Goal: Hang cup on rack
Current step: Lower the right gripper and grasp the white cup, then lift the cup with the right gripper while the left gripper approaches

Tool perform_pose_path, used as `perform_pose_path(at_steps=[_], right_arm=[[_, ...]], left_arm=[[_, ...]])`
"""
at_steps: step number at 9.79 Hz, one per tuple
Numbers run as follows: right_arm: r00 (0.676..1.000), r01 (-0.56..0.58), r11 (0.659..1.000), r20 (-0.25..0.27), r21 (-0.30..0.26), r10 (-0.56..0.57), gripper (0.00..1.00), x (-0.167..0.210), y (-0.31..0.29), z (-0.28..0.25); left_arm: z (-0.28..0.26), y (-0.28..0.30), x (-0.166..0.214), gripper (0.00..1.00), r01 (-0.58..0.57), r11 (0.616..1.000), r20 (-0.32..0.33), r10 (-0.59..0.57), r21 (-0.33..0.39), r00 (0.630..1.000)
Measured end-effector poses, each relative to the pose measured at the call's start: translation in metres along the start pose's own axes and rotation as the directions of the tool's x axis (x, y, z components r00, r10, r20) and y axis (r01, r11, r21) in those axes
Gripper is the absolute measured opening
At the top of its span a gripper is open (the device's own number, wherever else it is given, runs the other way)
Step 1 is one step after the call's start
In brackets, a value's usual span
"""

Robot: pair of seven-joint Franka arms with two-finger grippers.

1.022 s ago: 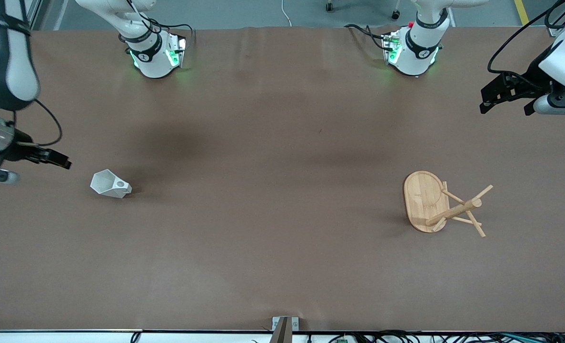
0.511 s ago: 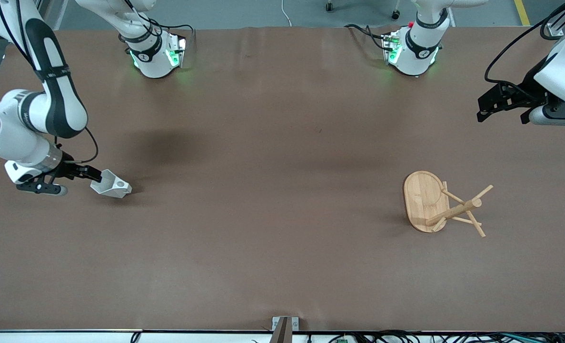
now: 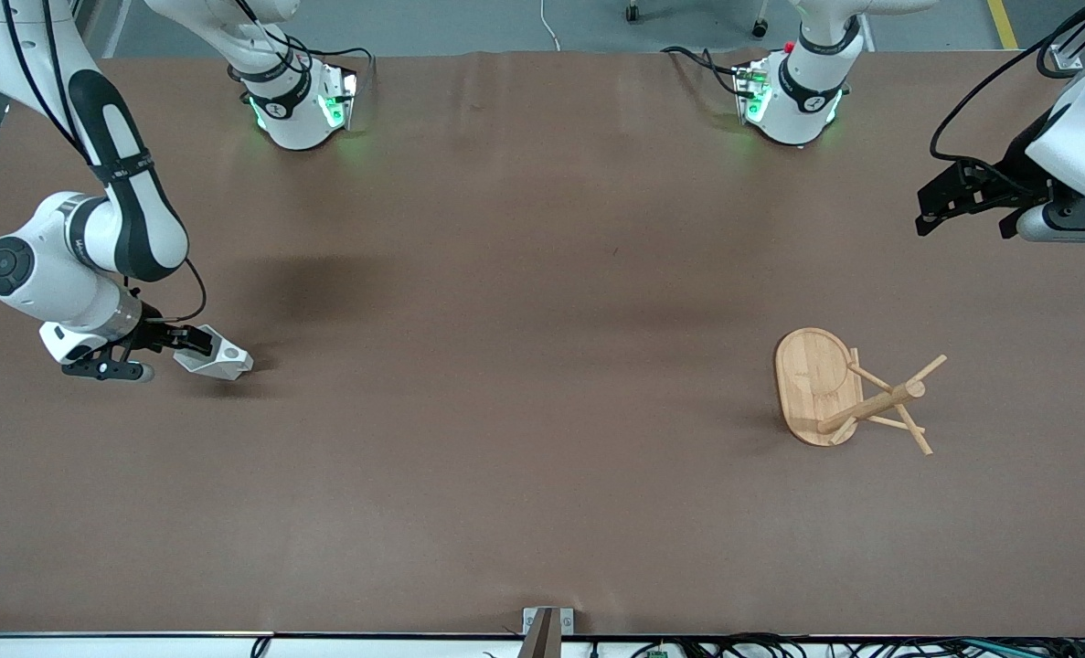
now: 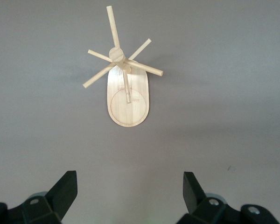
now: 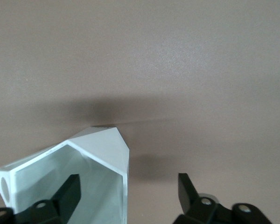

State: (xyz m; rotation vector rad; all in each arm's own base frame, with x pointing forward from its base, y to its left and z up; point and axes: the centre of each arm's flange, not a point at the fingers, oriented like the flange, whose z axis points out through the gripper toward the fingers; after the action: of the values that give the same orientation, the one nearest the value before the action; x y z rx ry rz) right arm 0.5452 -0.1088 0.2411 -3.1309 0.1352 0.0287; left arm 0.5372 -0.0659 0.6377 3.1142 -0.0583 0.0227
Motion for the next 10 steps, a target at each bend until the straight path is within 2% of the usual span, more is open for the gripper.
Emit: perform_pose_path(at_steps=[1, 6, 7, 8, 10], right_arm=[[1.0, -0.004, 1.0, 0.001, 0.009, 0.004, 0.89, 0.0, -0.001, 0.002], [1.0, 0.001, 1.0, -0.017, 0.01, -0.001, 0.11, 0.001, 0.002, 0.007], [1.0, 0.005, 1.0, -0.022, 0.011, -0.005, 0.04, 0.002, 0.002, 0.005], [1.0, 0.015, 1.0, -0.022, 0.011, -0.015, 0.04, 0.003, 0.002, 0.005], [0.999, 0.033, 0.999, 0.023, 0.026, -0.034, 0.04, 0.006, 0.0, -0.007]], left_arm=[[0.0, 0.001, 0.0, 1.0, -0.001, 1.0, 0.0, 0.001, 0.0, 1.0], [0.0, 0.029, -0.003, 1.0, -0.048, 0.998, 0.002, 0.048, -0.037, 0.999], [-0.002, 0.035, -0.004, 1.0, -0.058, 0.997, -0.001, 0.058, -0.041, 0.998], [-0.004, 0.043, -0.005, 1.0, -0.072, 0.997, -0.005, 0.072, -0.042, 0.997], [-0.002, 0.059, -0.007, 1.0, -0.102, 0.994, -0.002, 0.102, -0.043, 0.995]])
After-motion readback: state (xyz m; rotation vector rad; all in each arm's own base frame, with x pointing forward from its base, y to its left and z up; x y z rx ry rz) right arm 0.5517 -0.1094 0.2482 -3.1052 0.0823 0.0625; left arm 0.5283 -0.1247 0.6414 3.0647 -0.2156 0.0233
